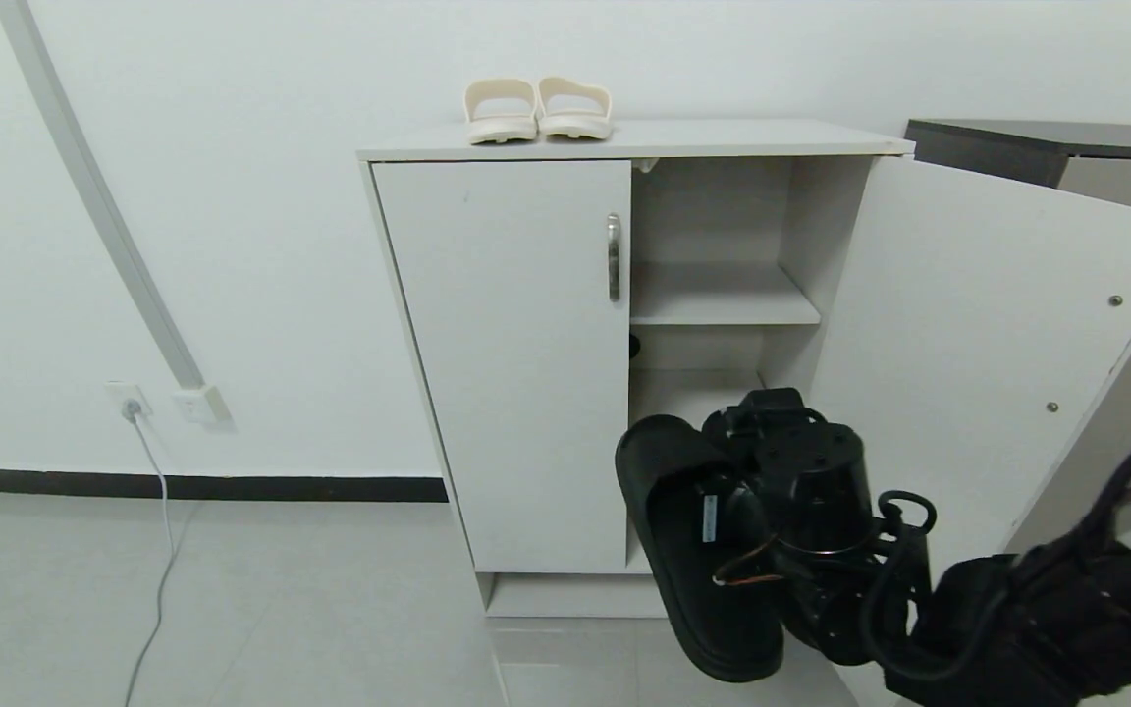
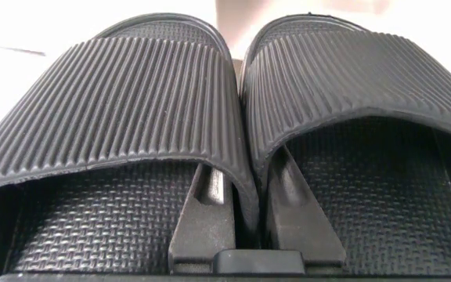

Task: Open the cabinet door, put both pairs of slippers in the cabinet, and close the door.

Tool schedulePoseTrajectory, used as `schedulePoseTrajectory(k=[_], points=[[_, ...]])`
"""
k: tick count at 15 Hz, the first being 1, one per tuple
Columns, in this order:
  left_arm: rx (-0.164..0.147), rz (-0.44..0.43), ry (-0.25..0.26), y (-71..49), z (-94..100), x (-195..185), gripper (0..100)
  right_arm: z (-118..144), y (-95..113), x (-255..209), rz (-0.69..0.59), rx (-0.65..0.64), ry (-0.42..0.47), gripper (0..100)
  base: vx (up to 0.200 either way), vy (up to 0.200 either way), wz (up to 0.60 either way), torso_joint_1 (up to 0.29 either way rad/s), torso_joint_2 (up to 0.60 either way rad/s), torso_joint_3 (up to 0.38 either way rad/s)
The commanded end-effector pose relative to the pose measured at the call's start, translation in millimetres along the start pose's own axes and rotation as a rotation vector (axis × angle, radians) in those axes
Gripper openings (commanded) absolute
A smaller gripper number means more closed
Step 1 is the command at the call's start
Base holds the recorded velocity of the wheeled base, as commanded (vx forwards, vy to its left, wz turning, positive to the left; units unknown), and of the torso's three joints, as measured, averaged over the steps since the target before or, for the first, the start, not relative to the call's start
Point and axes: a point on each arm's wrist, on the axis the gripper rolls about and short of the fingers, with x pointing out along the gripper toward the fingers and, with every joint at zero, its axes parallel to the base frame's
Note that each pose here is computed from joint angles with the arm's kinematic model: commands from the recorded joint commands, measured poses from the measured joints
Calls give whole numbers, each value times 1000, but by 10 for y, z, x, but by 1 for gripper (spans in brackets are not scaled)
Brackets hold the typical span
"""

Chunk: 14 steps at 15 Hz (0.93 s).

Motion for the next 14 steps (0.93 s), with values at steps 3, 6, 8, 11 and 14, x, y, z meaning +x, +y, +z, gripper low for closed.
schedulePoseTrajectory(k=[3, 6, 8, 11, 14], points=[[0, 0, 3, 0, 0, 2, 0, -384, 209, 424, -168, -21, 12, 0, 0, 0, 0, 0, 0, 0], [0, 5, 3, 1, 0, 2, 0, -405, 203, 454, -179, -17, 13, 0, 0, -133, 0, 2, 3, 0], [0, 5, 3, 1, 0, 2, 0, -403, 193, 461, -182, -14, 13, 0, 0, -200, 0, 0, 0, 7], [0, 3, 3, 1, 0, 2, 0, -448, 195, 479, -184, -23, 21, 0, 0, -200, 0, 4, 2, -1], [0, 0, 2, 0, 4, 1, 0, -524, 225, 500, -170, -31, 32, 0, 0, -67, 0, -1, 1, 1]])
